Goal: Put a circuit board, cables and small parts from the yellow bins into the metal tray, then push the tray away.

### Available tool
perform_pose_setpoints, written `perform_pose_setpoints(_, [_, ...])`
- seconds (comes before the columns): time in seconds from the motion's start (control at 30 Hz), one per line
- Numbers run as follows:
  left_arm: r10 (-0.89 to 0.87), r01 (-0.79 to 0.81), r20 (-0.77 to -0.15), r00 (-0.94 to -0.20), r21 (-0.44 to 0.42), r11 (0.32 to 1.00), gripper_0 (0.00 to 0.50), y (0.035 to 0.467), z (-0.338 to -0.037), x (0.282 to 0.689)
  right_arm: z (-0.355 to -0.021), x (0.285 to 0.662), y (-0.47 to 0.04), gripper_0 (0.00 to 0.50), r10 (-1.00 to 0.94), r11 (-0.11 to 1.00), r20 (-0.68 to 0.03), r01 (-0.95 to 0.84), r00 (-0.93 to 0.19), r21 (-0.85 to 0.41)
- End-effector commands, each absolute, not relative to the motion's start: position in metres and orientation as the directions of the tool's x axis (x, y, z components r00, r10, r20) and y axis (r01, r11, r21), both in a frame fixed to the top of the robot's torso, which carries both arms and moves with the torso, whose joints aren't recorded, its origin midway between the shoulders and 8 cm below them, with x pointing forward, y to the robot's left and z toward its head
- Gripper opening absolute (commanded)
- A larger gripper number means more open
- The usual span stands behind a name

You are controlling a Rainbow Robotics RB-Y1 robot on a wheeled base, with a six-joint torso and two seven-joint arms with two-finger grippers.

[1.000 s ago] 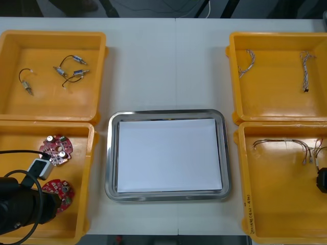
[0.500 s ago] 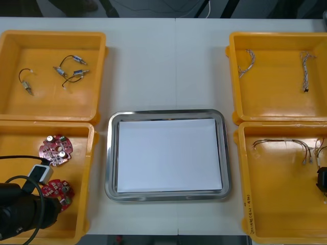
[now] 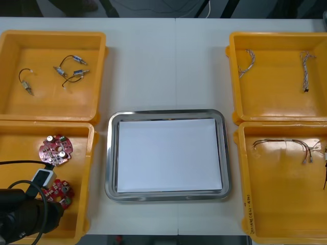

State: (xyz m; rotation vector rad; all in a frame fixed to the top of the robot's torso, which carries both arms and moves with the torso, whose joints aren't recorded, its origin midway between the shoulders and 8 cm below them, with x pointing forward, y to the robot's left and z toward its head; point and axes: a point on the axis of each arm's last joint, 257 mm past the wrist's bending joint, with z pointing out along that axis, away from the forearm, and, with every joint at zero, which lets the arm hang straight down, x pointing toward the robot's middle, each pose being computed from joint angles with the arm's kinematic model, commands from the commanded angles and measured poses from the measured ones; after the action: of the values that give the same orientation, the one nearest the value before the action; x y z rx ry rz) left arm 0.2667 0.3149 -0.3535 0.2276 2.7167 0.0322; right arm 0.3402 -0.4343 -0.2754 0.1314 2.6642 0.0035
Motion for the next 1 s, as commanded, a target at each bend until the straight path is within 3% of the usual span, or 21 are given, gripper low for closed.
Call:
perform_pose_setpoints(0.03, [0.084, 0.074, -0.390, -0.917, 0.041, 0.996, 0.500, 0.323, -0.357, 0.259, -0.253, 0.343, -0.426, 0.000, 0.104, 0.994, -0.477, 0.096, -0.873, 0.041])
perform_pose_setpoints(0.4, [0.082, 0.073, -0.395, -0.915, 0.037, 0.997, 0.500, 0.323, -0.358, 0.262, -0.251, 0.320, -0.384, 0.000, 0.174, 0.983, -0.410, 0.137, -0.895, 0.120])
perform_pose_setpoints(0.47, [0.080, 0.072, -0.396, -0.915, 0.036, 0.997, 0.403, 0.322, -0.358, 0.263, -0.250, 0.317, -0.376, 0.000, 0.189, 0.980, -0.405, 0.148, -0.895, 0.132])
perform_pose_setpoints(0.5, [0.080, 0.072, -0.396, -0.915, 0.036, 0.997, 0.199, 0.322, -0.358, 0.263, -0.249, 0.315, -0.371, 0.000, 0.198, 0.978, -0.404, 0.154, -0.893, 0.139])
perform_pose_setpoints(0.57, [0.081, 0.072, -0.397, -0.914, 0.036, 0.997, 0.000, 0.322, -0.357, 0.263, -0.249, 0.313, -0.364, 0.000, 0.207, 0.976, -0.401, 0.159, -0.892, 0.149])
perform_pose_setpoints(1.0, [0.086, 0.078, -0.406, -0.910, 0.035, 0.996, 0.000, 0.322, -0.355, 0.267, -0.267, 0.307, -0.362, 0.000, 0.256, 0.964, -0.391, 0.203, -0.884, 0.171])
